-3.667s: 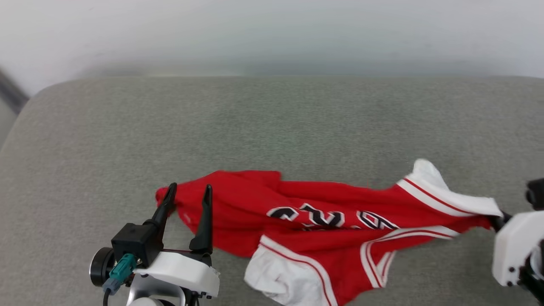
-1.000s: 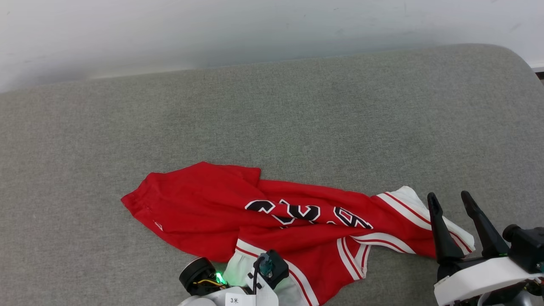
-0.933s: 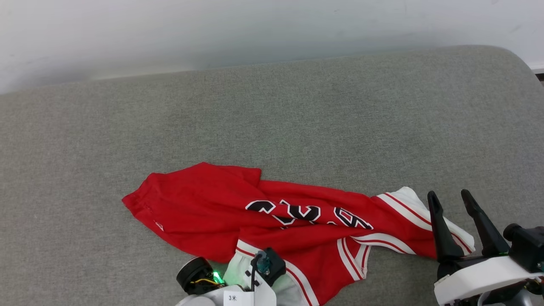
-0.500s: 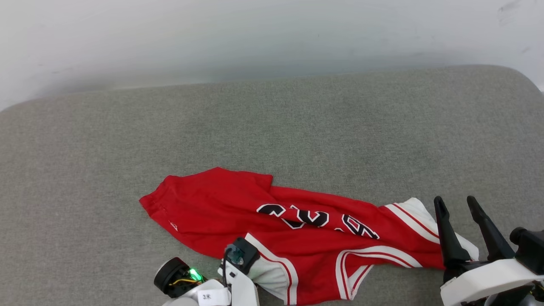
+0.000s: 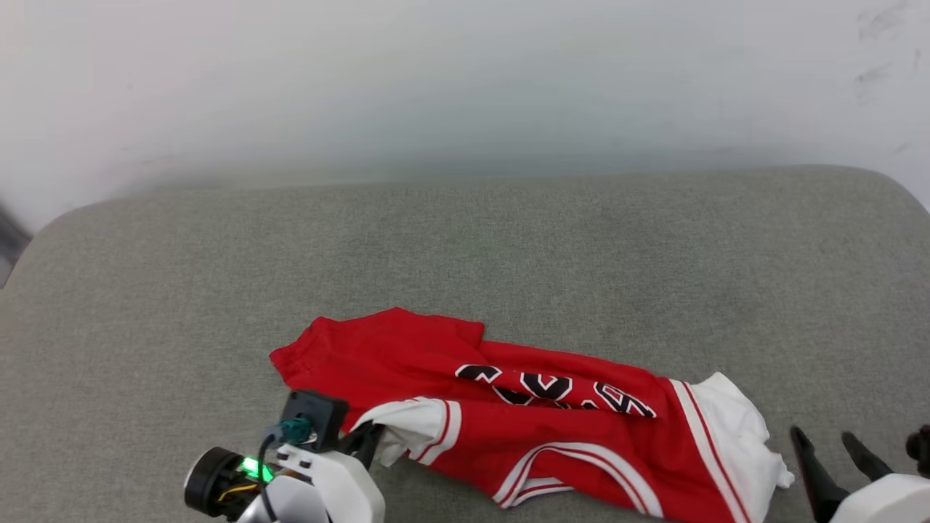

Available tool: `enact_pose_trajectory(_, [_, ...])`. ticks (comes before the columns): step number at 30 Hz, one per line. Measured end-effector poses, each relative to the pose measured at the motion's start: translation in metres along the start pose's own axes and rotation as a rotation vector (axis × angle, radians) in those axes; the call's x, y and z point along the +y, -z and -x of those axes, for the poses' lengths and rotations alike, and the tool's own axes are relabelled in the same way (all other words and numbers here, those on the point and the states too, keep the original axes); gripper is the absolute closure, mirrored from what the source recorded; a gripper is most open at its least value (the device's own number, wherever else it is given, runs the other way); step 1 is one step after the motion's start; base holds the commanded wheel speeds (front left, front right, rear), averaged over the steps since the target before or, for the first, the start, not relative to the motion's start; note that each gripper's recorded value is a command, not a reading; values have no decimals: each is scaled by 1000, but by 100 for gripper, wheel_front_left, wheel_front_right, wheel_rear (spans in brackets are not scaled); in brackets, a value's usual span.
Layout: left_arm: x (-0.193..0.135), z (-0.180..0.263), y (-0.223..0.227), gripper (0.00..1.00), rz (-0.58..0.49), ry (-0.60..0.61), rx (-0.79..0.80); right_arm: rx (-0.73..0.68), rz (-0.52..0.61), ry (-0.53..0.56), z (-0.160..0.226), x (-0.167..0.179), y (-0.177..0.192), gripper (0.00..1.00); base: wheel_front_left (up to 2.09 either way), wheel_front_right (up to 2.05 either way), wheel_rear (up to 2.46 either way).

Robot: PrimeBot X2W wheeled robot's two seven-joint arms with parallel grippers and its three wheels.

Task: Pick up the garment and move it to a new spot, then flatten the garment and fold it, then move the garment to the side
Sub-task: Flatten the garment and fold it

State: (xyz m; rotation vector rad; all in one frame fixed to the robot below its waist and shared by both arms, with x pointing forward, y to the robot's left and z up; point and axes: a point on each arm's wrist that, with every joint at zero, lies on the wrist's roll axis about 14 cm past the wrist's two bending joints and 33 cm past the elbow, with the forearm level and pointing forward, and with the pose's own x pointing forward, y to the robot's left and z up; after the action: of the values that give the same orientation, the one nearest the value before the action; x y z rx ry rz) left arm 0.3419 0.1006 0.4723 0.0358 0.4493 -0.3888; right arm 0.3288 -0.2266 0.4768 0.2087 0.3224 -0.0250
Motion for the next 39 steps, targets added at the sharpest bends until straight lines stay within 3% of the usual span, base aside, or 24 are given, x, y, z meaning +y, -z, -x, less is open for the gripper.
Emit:
enact_pose_trajectory(8, [14,15,-20,100,15,-58,-95,352,31,53,10,-34,49,0,0,0,0])
enact_pose_trajectory(20, [21,-7,-25,100,33,-55,-99,604,89,-23,-27,-17,84,0,0,0,0])
enact_pose_trajectory(26, [26,-14,-20,100,49,-62,-90,756,76,-48,-27,-12,115,0,0,0,0])
enact_pose_trajectory(27, [26,-14,-20,100,50,-62,-89,775,77,-50,-26,-12,117,44,0,0,0])
enact_pose_trajectory(29, [27,-15,-20,100,51,-65,-94,790,63,-54,-26,-12,119,100,0,0,0])
enact_pose_trajectory(34, [30,-13,-27,100,52,-80,-128,769,51,-69,-28,-7,115,100,0,0,0])
enact_pose_trajectory(39, [35,-4,-49,100,49,-105,-230,617,52,-83,-35,-1,81,100,0,0,0])
